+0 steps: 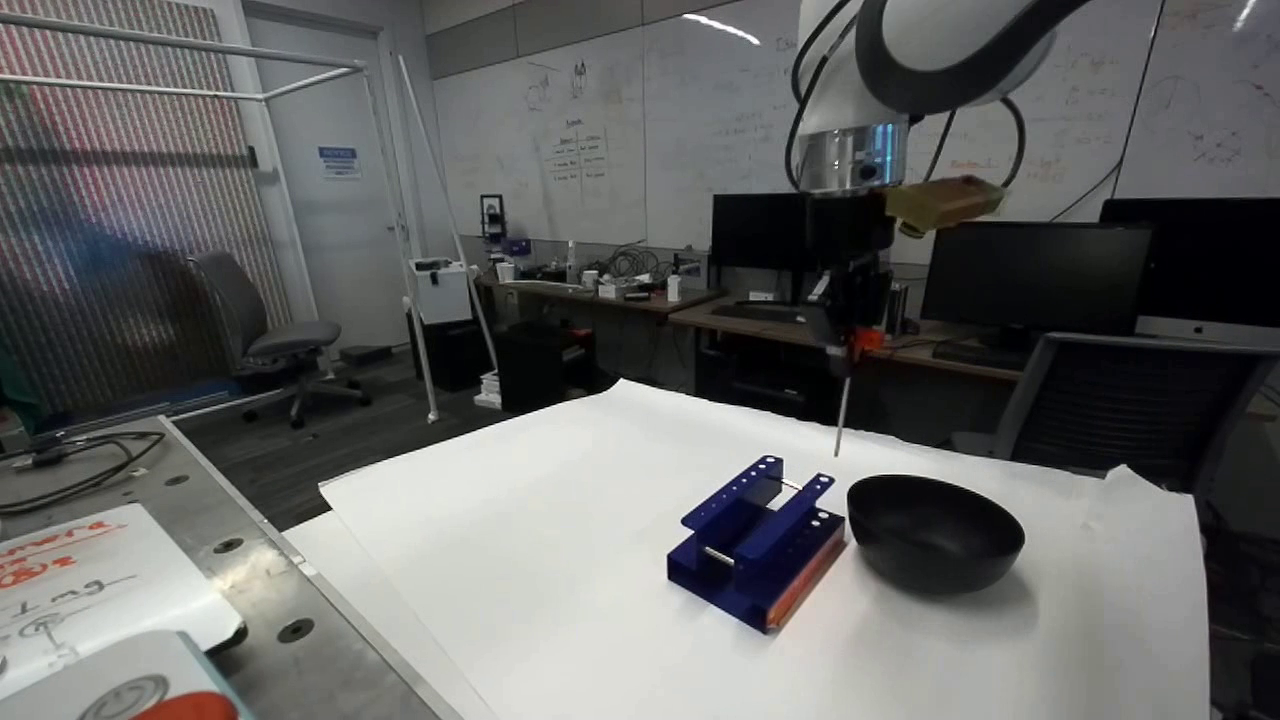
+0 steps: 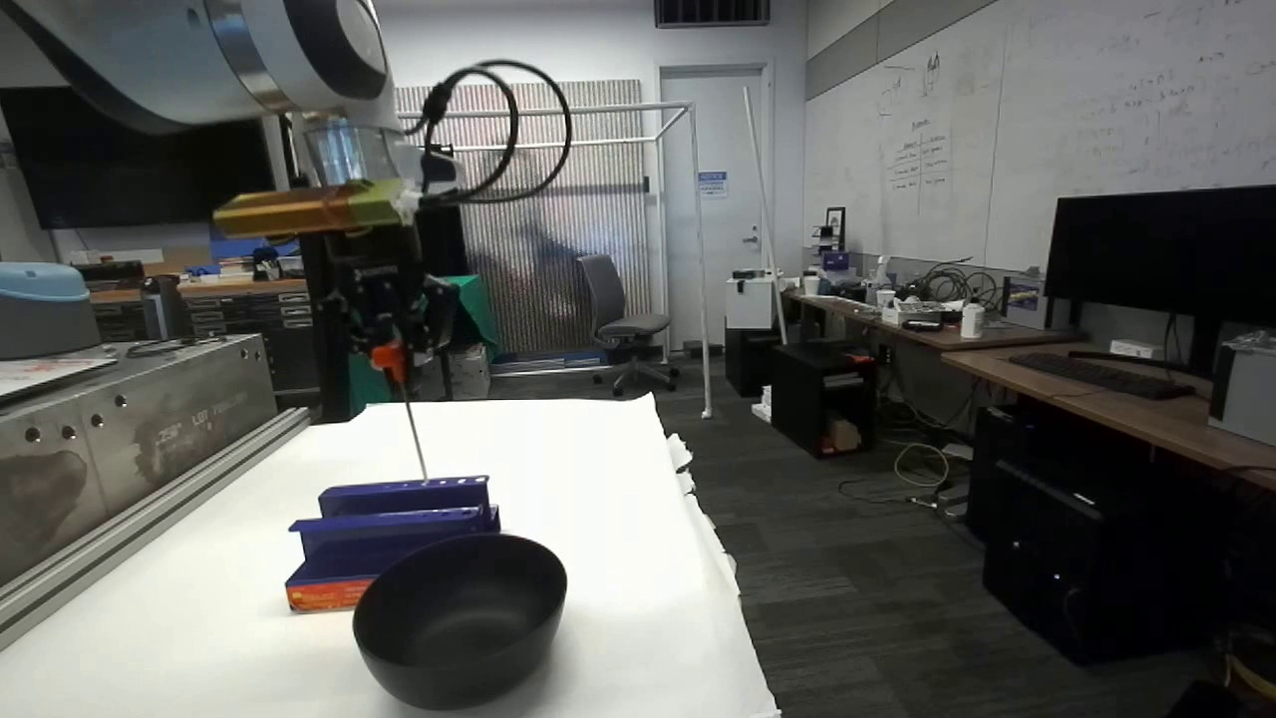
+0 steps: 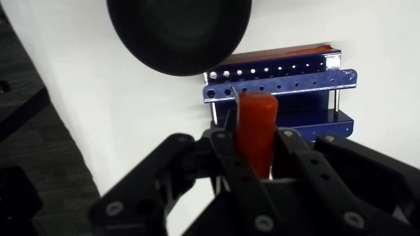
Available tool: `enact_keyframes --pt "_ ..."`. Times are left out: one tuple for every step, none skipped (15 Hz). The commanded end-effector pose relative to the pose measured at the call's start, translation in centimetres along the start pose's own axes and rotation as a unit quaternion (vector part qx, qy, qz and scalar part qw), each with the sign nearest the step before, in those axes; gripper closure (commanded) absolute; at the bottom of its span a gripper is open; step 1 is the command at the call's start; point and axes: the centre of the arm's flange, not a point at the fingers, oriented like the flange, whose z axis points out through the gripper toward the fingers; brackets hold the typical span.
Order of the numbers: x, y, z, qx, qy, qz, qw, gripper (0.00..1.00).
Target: Pick the orange object and put it in the bowl
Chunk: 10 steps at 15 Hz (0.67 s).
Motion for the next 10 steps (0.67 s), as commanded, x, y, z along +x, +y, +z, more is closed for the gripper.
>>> enact_keyframes --pt "-3.0 2.2 -3.5 -0.059 -0.013 0.011 0.9981 0.96" --pt "-3.3 3.0 -3.1 -0.074 -0.030 0.013 0.9967 0.96" --pt "-3.4 3.5 -2.4 -0.091 -0.039 0.017 0.9950 0.96" --pt "-3.4 4.0 -1.1 -0.103 -0.049 0.018 0.9934 0.96" --pt "-3.4 4.4 0.2 -0.112 -0.054 0.018 0.9921 0.96" --pt "-3.7 3.1 2.8 -0.116 -0.060 0.017 0.9913 0.96" --pt "-3.8 2.6 4.7 -0.114 -0.069 0.013 0.9910 0.96" --pt "-3.9 2.1 6.7 -0.110 -0.081 0.008 0.9907 0.96" --pt "-3.9 1.6 8.6 -0.103 -0.091 0.004 0.9905 0.96" --pt "-4.0 1.1 10.3 -0.098 -0.094 -0.001 0.9907 0.96"
